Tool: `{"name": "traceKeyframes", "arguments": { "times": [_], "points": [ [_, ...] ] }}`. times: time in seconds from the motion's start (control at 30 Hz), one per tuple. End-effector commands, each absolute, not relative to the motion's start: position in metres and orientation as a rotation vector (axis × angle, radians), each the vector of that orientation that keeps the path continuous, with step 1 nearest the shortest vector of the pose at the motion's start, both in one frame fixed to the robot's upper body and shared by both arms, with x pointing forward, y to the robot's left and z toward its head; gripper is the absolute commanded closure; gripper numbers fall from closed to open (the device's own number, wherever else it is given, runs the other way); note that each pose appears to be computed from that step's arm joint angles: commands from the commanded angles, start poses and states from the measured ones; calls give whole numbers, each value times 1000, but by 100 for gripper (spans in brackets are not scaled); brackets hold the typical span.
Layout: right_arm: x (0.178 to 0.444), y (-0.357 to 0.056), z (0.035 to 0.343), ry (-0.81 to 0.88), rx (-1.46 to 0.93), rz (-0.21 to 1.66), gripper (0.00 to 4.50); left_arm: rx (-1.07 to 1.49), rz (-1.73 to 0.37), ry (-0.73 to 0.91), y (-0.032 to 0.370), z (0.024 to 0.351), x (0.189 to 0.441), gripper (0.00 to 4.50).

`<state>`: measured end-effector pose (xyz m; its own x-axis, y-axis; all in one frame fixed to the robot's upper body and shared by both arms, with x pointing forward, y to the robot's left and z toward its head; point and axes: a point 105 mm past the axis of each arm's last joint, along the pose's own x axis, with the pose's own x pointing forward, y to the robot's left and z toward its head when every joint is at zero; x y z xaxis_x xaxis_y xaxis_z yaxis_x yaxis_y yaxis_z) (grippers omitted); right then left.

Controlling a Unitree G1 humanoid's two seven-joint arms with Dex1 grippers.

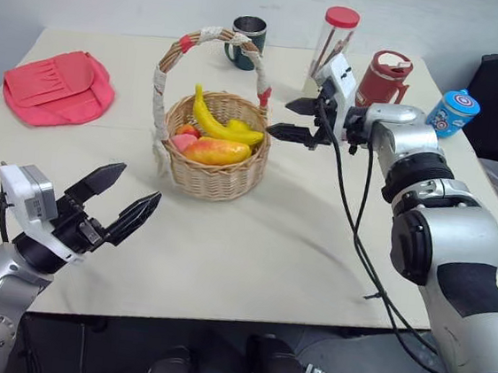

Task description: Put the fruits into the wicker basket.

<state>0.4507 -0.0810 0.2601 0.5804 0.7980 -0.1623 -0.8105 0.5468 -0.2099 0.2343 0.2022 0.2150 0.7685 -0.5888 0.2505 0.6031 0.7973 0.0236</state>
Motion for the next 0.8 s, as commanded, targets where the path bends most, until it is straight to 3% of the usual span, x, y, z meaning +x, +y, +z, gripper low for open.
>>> {"name": "traceKeyframes", "arguments": {
  "times": [0.03, 0.3, 0.57, 0.7, 0.8],
  "points": [
    [455, -60, 292, -111, -369, 887, 4, -35, -649, -283, 204, 222, 236, 0],
    [430, -7, 284, -118, -410, 1149, 4, -29, -654, -287, 203, 223, 234, 0],
    [410, -14, 258, 64, -415, 1383, 4, -22, -636, -283, 204, 223, 230, 0],
    [413, -22, 257, 61, -387, 1355, 92, -23, -636, -280, 204, 222, 230, 0],
    [414, -26, 255, 46, -382, 1350, 193, -23, -643, -280, 203, 223, 233, 0]
  ]
}}
